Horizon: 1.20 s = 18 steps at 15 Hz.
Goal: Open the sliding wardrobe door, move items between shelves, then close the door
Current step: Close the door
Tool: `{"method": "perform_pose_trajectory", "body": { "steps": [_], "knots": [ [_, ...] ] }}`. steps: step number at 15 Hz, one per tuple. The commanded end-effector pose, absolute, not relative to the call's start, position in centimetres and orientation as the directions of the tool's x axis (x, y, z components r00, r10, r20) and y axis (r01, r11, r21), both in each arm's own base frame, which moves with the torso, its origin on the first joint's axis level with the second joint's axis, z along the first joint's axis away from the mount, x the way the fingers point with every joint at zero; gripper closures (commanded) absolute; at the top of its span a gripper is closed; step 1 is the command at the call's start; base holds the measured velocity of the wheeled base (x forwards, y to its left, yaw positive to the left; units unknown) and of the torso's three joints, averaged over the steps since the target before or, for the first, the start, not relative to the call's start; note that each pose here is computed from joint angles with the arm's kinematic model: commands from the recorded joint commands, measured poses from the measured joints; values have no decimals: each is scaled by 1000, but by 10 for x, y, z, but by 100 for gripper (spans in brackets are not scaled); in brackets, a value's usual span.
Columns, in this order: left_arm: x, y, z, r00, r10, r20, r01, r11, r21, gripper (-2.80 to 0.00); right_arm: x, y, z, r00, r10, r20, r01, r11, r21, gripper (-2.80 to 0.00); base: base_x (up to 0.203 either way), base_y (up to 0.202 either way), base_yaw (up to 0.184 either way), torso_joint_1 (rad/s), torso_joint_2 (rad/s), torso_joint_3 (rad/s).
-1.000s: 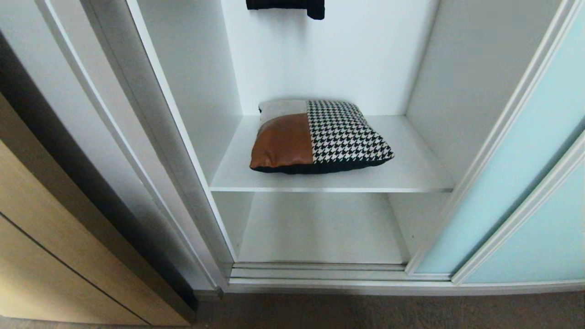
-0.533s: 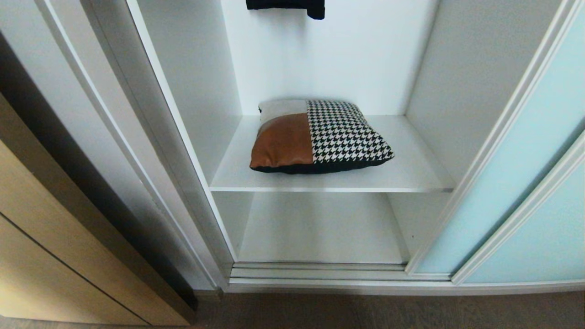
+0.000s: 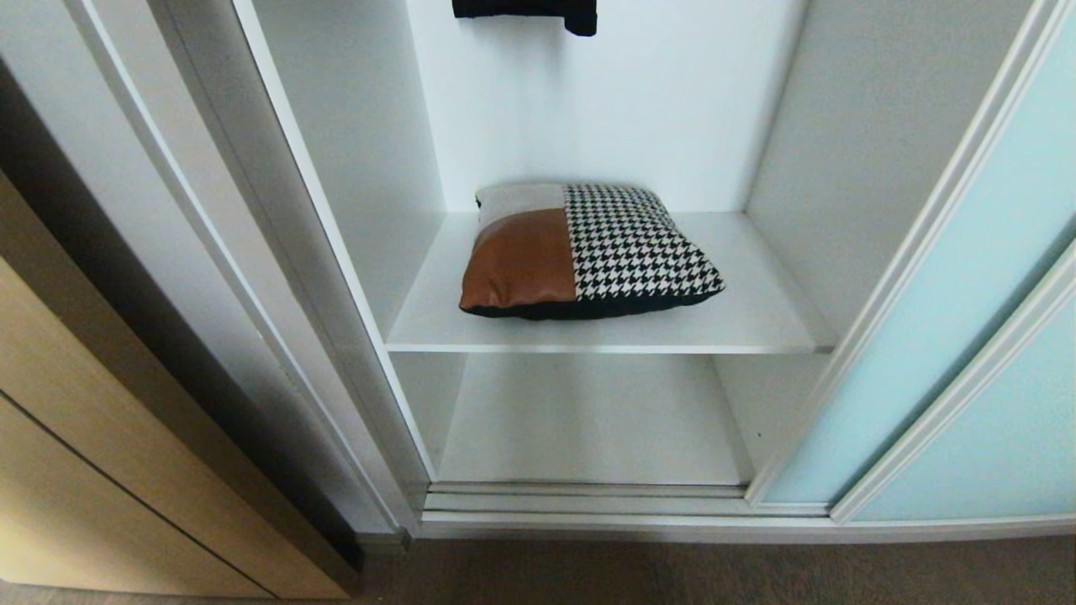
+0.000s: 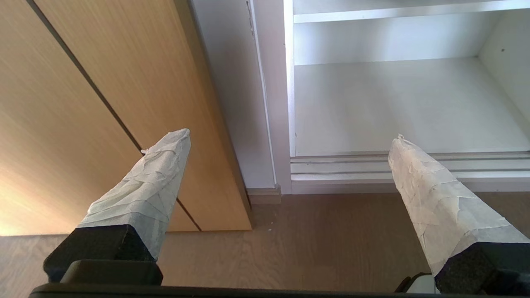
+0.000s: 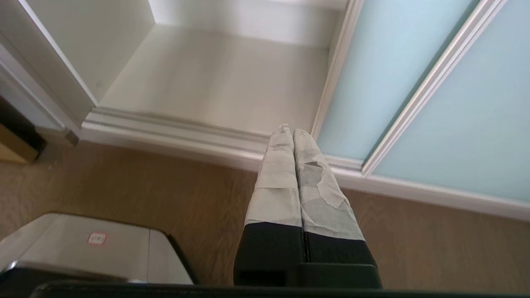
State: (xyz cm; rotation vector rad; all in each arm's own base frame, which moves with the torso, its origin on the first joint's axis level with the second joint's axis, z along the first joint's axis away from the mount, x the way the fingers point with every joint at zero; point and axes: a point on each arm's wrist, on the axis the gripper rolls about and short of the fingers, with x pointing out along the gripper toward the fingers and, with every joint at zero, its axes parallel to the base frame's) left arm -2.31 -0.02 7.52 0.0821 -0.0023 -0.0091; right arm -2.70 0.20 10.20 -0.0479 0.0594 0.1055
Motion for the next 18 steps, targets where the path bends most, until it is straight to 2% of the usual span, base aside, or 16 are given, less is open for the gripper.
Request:
{"method": "perform_pose_trajectory", "body": {
  "steps": [1, 18],
  "knots": [
    [-23, 0, 75, 1000, -9, -3, 9, 997, 83, -280, -30, 2, 96, 994, 105, -41, -107, 993, -49, 0, 0, 0, 0, 0, 0, 0],
    [-23, 0, 75, 1000, -8, -6, 8, 996, 84, -280, -31, 2, 88, 994, 103, -27, -103, 995, -15, 0, 0, 0, 0, 0, 0, 0]
  ]
}}
